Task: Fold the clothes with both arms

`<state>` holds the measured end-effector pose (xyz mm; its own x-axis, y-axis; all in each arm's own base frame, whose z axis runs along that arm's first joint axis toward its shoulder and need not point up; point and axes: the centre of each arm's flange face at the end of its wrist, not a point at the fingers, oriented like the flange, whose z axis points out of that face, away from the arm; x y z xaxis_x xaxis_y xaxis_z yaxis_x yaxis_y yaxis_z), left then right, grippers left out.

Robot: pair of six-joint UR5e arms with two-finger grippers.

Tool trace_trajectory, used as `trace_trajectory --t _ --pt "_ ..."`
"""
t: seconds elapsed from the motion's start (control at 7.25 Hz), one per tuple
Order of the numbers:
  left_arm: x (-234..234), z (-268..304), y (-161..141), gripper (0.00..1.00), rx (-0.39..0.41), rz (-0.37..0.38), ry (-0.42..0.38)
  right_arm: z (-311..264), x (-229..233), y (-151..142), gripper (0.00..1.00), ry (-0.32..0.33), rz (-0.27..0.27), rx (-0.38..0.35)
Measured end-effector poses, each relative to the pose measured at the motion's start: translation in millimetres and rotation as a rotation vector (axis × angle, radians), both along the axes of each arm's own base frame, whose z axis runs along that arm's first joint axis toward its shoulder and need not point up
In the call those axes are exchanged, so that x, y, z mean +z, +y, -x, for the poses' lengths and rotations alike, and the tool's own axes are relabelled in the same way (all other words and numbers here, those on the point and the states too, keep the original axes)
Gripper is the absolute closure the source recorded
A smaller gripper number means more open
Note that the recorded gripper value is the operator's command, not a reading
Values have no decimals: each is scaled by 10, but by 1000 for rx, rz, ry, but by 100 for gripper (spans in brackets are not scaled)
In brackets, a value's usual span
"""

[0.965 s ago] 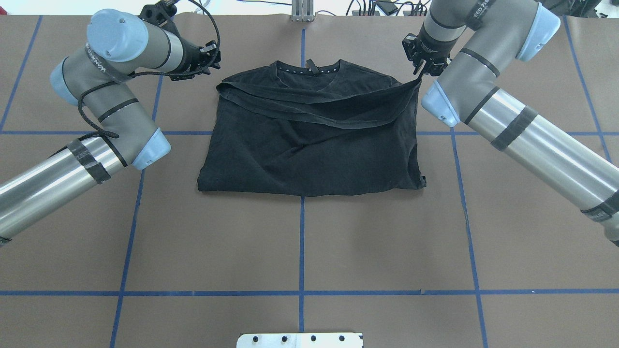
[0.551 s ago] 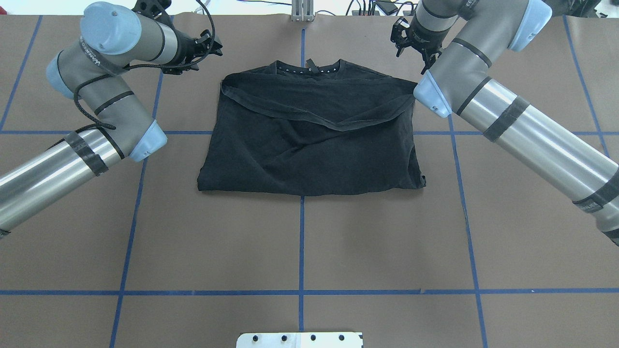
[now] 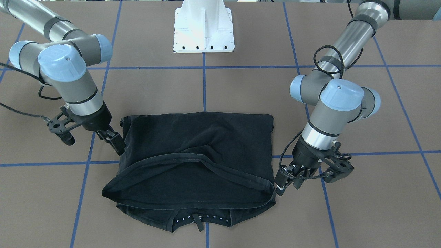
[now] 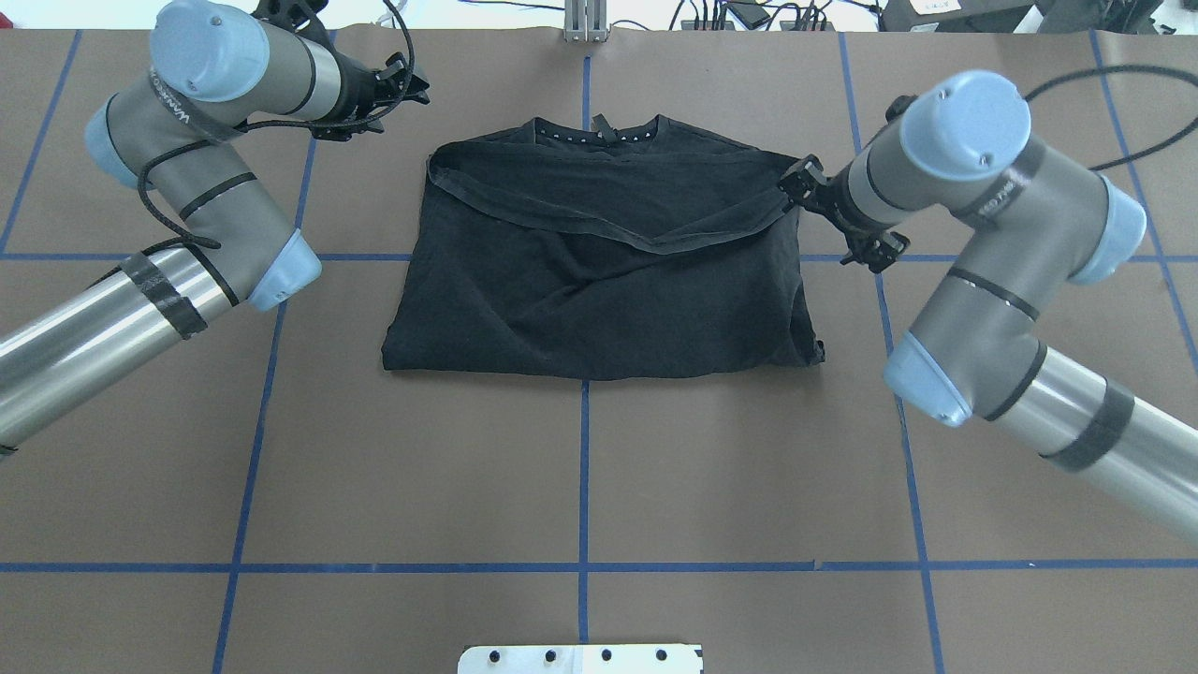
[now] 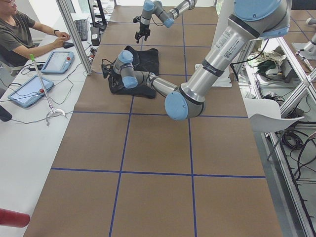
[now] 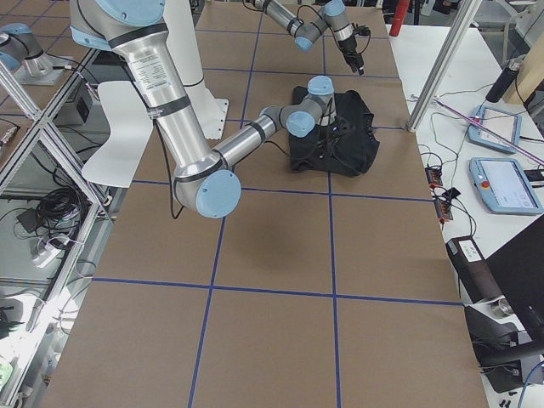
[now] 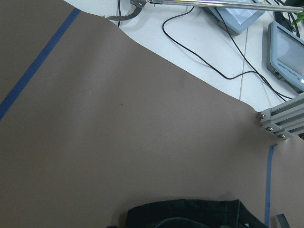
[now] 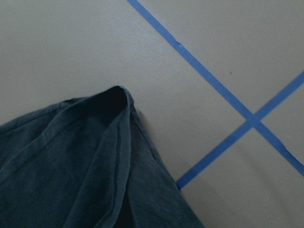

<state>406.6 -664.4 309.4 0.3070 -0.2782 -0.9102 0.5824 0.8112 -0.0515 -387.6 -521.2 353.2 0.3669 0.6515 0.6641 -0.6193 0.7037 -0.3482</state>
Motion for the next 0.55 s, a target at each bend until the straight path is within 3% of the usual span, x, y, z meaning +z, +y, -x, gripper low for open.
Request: trace_trajectory --t 0.28,0.55 --pt "-19 4 5 23 -1 1 2 134 497 603 0 -27 -45 11" --pt "-38 1 10 23 -3 2 5 201 589 910 2 -61 -93 1"
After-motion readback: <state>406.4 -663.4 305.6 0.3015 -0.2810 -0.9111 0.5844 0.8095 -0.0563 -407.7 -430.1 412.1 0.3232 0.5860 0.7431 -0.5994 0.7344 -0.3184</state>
